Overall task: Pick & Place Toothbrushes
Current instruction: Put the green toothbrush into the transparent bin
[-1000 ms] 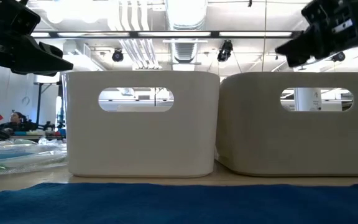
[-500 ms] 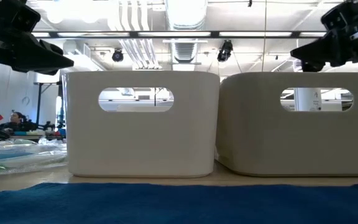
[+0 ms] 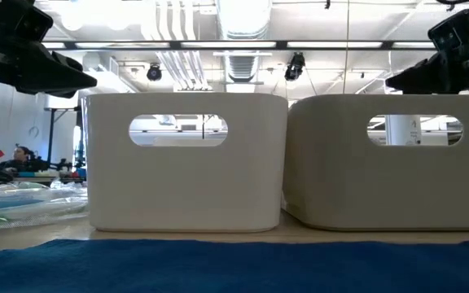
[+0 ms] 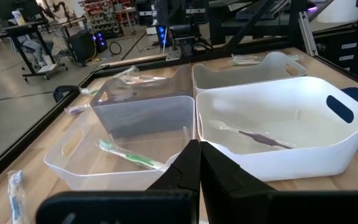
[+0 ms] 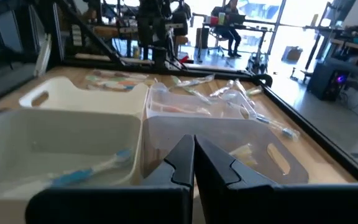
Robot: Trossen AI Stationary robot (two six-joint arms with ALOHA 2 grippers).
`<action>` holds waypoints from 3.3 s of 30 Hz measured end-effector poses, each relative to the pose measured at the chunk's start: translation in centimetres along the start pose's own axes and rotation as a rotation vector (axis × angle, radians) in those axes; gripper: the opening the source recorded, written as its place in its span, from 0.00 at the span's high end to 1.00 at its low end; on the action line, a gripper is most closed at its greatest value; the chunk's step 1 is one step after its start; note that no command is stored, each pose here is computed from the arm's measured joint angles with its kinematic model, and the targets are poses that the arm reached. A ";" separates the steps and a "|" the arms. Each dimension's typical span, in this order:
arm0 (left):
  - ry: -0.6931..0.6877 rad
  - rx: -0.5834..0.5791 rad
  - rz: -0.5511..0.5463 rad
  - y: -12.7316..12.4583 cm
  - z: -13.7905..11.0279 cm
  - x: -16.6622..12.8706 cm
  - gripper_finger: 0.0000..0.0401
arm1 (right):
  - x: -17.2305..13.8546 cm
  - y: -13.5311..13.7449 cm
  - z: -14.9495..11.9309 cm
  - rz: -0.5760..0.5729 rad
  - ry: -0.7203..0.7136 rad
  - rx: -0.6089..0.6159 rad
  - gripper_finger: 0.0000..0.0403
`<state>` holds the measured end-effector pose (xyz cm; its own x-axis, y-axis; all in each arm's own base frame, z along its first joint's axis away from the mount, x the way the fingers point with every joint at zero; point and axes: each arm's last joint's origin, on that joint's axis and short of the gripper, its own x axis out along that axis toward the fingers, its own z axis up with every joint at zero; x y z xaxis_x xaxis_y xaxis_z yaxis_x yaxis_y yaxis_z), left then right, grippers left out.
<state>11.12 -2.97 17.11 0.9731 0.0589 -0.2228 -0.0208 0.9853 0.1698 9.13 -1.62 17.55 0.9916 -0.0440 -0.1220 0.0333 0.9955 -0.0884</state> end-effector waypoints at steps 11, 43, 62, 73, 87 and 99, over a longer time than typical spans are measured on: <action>-0.007 -0.006 -0.001 0.0 0.1 0.0 0.99 | 0.2 0.0 -0.2 -0.002 0.026 -0.015 0.98; 0.318 -0.214 0.160 0.9 9.9 0.4 0.40 | 0.2 0.0 -0.1 -0.003 0.023 -0.014 0.98; 0.718 -0.126 -0.227 -4.3 10.6 8.3 0.43 | 0.2 0.0 -0.1 -0.005 0.023 -0.014 0.98; 0.825 -0.362 -0.189 -7.0 9.8 9.2 0.43 | 0.2 0.0 -0.1 -0.005 0.023 -0.015 0.98; 0.920 -0.687 -0.003 -7.7 8.4 10.3 0.43 | 0.2 0.0 -0.1 -0.004 0.023 -0.015 0.98; 0.968 -0.782 0.070 -9.1 7.1 11.1 0.43 | 0.2 0.0 -0.1 -0.004 0.023 -0.015 0.98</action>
<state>23.71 -12.47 19.92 0.4025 -0.1181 -0.9078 -0.5193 0.7872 -0.3327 9.30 -1.68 17.43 0.9882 -0.0499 -0.1445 0.0351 0.9940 -0.1033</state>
